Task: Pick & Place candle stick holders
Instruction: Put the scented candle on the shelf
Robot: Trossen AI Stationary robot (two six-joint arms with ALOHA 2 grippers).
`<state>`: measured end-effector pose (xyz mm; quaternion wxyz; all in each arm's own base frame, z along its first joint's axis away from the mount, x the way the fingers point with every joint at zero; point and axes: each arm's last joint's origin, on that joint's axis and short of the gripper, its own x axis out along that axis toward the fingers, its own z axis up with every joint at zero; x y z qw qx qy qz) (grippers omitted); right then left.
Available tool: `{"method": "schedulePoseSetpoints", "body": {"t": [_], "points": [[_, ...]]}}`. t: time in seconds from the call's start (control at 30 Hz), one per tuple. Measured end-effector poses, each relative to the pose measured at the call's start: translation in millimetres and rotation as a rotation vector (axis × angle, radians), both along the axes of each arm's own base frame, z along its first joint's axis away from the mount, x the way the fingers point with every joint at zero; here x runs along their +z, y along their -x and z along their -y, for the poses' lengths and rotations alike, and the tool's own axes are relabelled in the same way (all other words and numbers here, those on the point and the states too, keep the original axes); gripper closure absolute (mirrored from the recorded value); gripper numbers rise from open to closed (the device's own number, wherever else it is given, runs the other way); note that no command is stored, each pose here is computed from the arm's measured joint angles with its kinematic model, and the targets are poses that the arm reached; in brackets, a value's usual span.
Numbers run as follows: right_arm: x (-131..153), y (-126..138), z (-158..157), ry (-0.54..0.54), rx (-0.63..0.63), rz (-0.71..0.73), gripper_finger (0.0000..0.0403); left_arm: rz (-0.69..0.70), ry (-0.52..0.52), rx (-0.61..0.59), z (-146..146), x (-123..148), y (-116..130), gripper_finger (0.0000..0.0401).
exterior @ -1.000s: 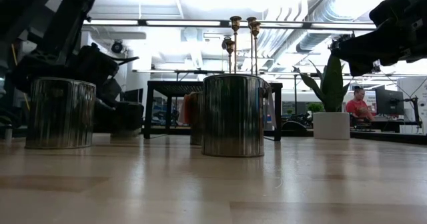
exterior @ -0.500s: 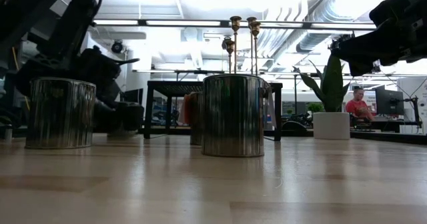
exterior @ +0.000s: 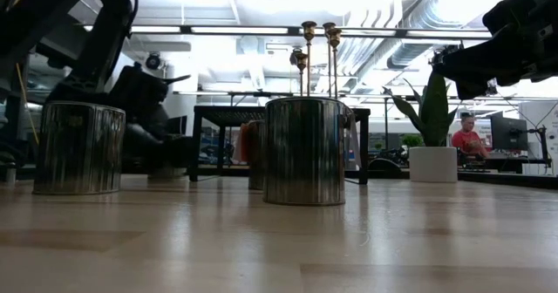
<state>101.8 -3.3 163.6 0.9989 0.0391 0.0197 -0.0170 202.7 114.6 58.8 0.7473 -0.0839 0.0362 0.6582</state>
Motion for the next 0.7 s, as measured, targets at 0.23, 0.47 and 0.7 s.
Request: {"method": "schedulePoseSetpoints", "body": {"t": [0.23, 0.47, 0.7], "points": [[-0.1, 0.0, 0.0, 0.000, 0.000, 0.000, 0.0285, 0.001, -0.006, 0.001, -1.0, 0.9, -2.7, 0.0018], [0.0, 0.0, 0.0, 0.000, 0.000, 0.000, 0.0285, 0.003, -0.006, 0.023, -4.8, 0.9, -0.4, 0.0044], [0.0, 0.0, 0.0, 0.000, 0.000, 0.000, 0.0285, 0.000, -0.010, 0.040, -4.5, 0.9, 0.1, 0.0040]]}}
